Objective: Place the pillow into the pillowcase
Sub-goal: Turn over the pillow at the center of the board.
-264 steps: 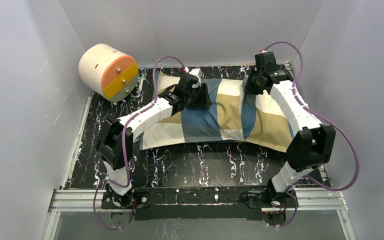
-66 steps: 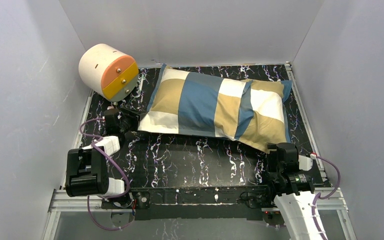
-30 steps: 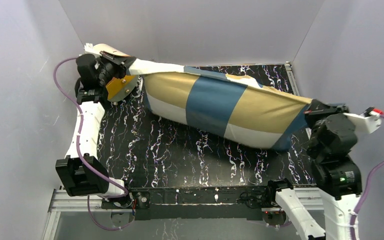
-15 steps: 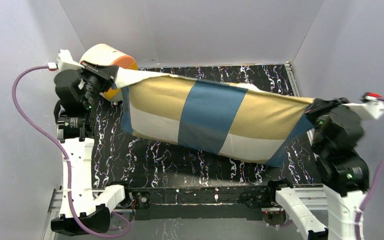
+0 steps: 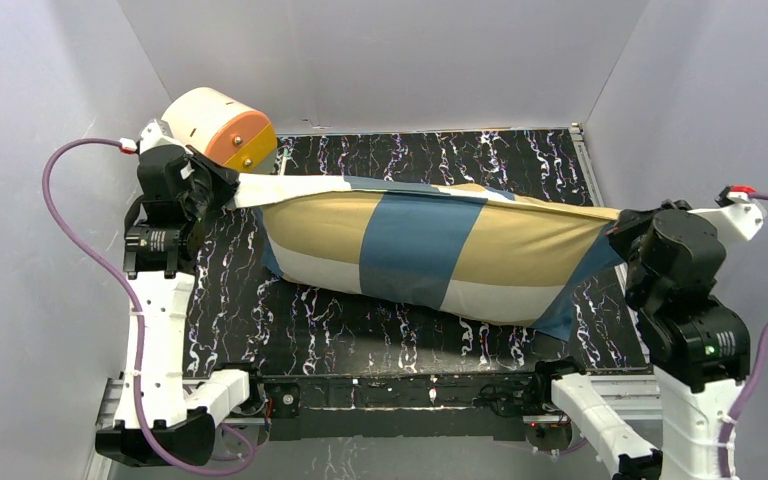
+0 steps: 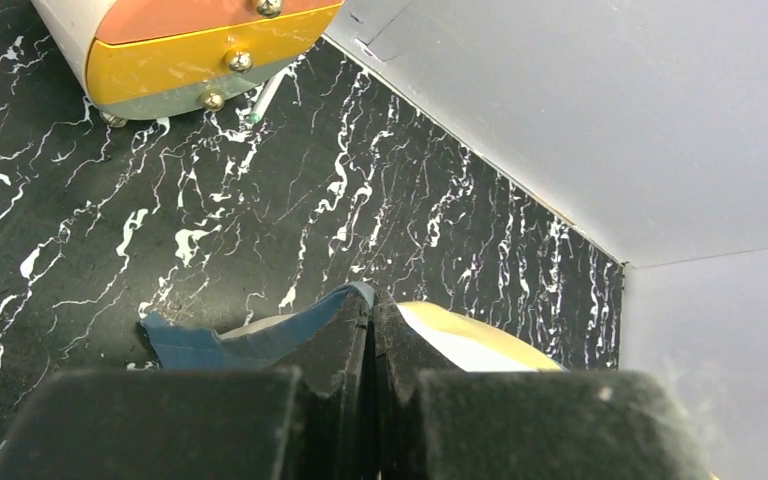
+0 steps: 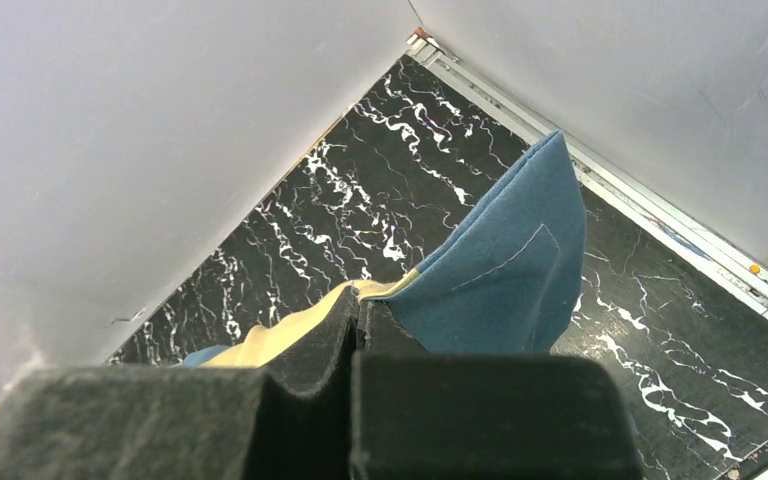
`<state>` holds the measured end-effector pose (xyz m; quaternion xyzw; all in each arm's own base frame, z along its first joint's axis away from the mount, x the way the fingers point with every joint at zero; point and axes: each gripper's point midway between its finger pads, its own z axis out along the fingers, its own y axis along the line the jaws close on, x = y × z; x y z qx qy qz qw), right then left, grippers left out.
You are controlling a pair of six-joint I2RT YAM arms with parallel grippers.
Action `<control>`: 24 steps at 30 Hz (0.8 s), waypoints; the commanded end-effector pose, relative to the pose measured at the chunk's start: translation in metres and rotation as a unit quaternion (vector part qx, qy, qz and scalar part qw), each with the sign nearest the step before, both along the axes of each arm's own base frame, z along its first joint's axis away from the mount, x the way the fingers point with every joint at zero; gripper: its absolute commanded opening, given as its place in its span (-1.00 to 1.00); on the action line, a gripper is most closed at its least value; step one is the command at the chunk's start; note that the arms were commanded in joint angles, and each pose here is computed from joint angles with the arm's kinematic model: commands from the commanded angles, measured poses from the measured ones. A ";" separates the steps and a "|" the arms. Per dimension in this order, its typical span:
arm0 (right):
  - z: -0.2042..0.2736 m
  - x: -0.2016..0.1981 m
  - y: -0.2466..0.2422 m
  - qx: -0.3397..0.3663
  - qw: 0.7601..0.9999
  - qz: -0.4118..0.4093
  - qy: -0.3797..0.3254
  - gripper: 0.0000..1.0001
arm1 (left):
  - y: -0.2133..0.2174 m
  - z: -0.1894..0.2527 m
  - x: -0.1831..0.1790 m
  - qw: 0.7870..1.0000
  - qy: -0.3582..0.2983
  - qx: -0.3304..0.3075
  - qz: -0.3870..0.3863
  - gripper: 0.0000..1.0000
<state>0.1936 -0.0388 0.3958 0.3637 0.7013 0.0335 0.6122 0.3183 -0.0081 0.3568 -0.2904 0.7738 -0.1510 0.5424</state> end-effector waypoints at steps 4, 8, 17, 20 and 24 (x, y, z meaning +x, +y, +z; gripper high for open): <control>0.059 -0.065 -0.055 -0.026 0.987 -0.130 -0.095 -0.97 | 0.079 0.072 -0.041 0.971 -0.093 0.058 0.212 -1.00; 0.071 -0.073 -0.051 -0.028 0.987 -0.106 -0.115 -0.97 | 0.086 0.092 -0.069 0.961 -0.125 0.059 0.238 -1.00; 0.066 -0.008 -0.030 -0.104 0.986 -0.047 -0.118 -0.97 | 0.065 0.065 -0.049 0.975 -0.123 0.062 0.176 -1.00; 0.029 0.034 -0.013 -0.123 0.990 -0.007 -0.074 -0.97 | 0.058 0.013 -0.028 0.982 -0.082 0.048 0.162 -1.00; -0.012 0.085 -0.004 -0.163 0.986 0.011 -0.028 -0.97 | 0.047 -0.044 0.006 0.989 -0.050 0.030 0.136 -1.00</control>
